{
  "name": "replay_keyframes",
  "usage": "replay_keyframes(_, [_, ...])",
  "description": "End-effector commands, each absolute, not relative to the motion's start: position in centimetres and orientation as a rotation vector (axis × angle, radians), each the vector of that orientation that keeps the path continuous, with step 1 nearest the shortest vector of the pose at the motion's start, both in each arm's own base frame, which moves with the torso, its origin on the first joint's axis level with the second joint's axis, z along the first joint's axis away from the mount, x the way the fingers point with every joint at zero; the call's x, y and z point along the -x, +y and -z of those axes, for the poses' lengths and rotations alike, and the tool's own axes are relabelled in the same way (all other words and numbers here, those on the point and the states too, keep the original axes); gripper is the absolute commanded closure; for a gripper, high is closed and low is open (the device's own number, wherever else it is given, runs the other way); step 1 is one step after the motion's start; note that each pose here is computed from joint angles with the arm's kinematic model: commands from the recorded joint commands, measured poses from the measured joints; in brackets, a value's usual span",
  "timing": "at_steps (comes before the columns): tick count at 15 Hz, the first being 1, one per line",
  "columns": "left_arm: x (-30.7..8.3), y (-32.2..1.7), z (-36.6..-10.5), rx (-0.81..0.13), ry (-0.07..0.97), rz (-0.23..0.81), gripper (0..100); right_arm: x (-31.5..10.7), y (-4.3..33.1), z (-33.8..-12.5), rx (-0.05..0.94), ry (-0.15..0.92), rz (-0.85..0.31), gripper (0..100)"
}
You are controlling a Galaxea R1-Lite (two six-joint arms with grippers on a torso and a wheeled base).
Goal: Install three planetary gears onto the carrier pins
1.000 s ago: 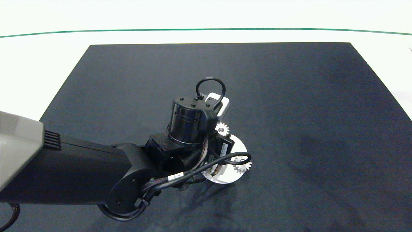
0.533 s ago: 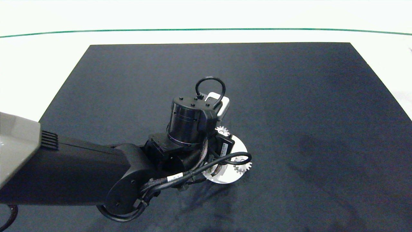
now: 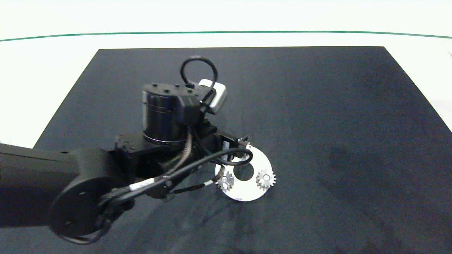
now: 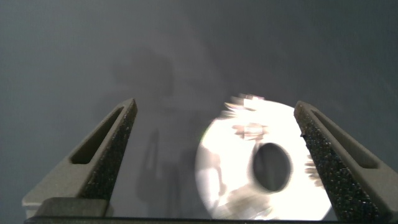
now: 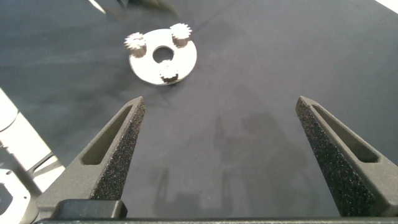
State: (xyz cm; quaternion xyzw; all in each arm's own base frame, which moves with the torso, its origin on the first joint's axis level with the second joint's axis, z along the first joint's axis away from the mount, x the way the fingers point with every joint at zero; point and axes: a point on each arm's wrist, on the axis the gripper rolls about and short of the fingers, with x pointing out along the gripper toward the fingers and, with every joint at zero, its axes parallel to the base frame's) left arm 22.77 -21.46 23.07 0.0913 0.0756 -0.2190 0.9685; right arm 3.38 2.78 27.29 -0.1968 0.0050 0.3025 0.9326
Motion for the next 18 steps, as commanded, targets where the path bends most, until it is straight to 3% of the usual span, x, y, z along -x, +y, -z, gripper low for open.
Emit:
replay_keyframes(1, [-19.0, -11.1, -27.8, -0.121, 0.030, 0.220, 0, -3.5, 2.2, -27.5, 0.404, 0.024, -0.473, 0])
replay_keyframes(8, [-11.3, -3.0, -27.5, -0.069, -0.096, -0.020, 0, -0.9, -0.4, -26.8, 0.420, 0.039, 0.061, 0])
replay_keyframes(11, [-7.7, -1.4, -25.8, -0.079, -0.140, -0.073, 0, 1.4, -0.6, -23.8, 0.425, 0.066, 0.291, 0])
replay_keyframes(14, [-3.9, -0.3, -22.5, -0.131, -0.175, -0.094, 0, 4.1, 0.3, -20.3, 0.415, 0.039, 0.489, 0])
replay_keyframes(18, [0.4, 0.9, -18.8, -0.129, -0.180, -0.094, 0, 5.9, 1.3, -18.0, 0.409, -0.030, 0.598, 0])
